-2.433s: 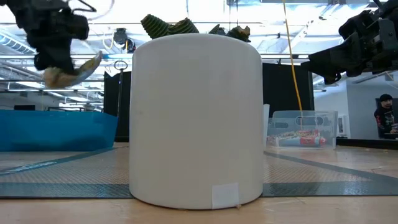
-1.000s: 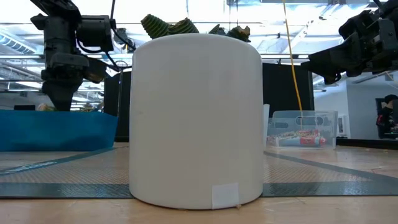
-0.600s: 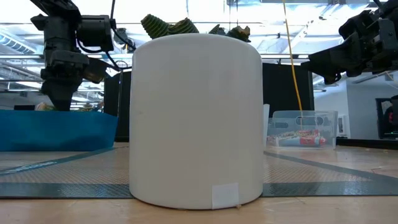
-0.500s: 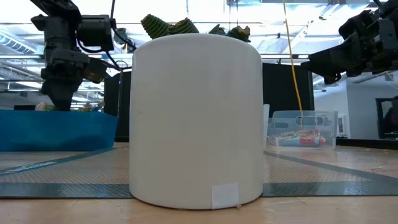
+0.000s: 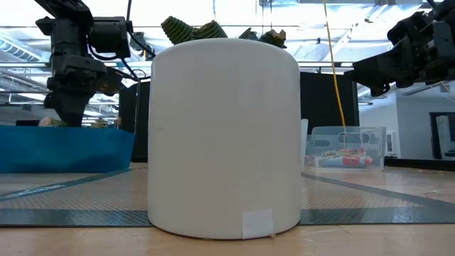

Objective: Pick and place Granola Bars by type
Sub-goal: Put the orange granola bar into the blue bin

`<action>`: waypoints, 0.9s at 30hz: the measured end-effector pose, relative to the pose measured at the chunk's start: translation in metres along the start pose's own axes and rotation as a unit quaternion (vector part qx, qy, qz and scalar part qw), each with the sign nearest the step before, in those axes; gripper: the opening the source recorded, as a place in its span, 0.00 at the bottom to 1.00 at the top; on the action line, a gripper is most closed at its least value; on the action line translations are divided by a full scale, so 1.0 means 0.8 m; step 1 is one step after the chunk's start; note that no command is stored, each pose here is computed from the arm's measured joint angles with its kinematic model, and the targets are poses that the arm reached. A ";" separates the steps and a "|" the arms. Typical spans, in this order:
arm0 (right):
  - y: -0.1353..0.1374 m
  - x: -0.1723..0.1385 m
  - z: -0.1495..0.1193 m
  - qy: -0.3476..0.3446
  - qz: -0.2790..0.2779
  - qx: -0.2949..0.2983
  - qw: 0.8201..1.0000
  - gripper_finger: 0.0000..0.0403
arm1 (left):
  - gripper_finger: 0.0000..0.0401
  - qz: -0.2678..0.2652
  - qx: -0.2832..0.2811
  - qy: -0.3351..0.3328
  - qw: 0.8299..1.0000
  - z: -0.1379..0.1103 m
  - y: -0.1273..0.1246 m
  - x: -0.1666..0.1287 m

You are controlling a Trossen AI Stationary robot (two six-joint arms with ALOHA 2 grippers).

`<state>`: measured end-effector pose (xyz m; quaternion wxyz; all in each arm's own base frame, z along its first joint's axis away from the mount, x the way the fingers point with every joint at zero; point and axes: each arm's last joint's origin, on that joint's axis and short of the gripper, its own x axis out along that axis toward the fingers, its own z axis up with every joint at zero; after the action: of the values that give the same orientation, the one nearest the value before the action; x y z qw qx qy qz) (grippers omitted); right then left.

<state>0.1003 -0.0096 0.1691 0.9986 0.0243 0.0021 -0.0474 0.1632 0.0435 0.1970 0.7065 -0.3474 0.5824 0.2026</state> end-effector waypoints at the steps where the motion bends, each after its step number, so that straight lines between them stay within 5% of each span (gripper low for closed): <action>1: 0.000 0.000 0.000 0.000 0.000 0.000 1.000 0.44 | 0.10 0.000 0.000 0.000 1.000 0.000 0.000 0.000; 11: 0.000 0.000 0.000 0.000 0.000 0.000 1.000 0.44 | 0.20 0.008 -0.007 -0.012 1.000 0.002 0.000 0.000; 17: 0.000 0.000 0.000 0.000 0.000 0.000 1.000 0.44 | 0.25 0.020 0.069 -0.079 0.994 0.010 -0.005 -0.004; 22: 0.000 0.000 0.000 0.000 0.000 0.000 1.000 0.44 | 0.25 0.003 0.097 -0.220 0.971 0.017 -0.014 -0.026; 27: 0.000 0.000 0.000 0.000 0.000 0.000 1.000 0.44 | 0.25 -0.084 0.160 -0.335 0.925 0.000 -0.021 -0.037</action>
<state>0.1003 -0.0097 0.1690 0.9986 0.0242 0.0023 -0.0477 0.1673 0.0356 0.2298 0.9211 -0.1891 0.3050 0.1511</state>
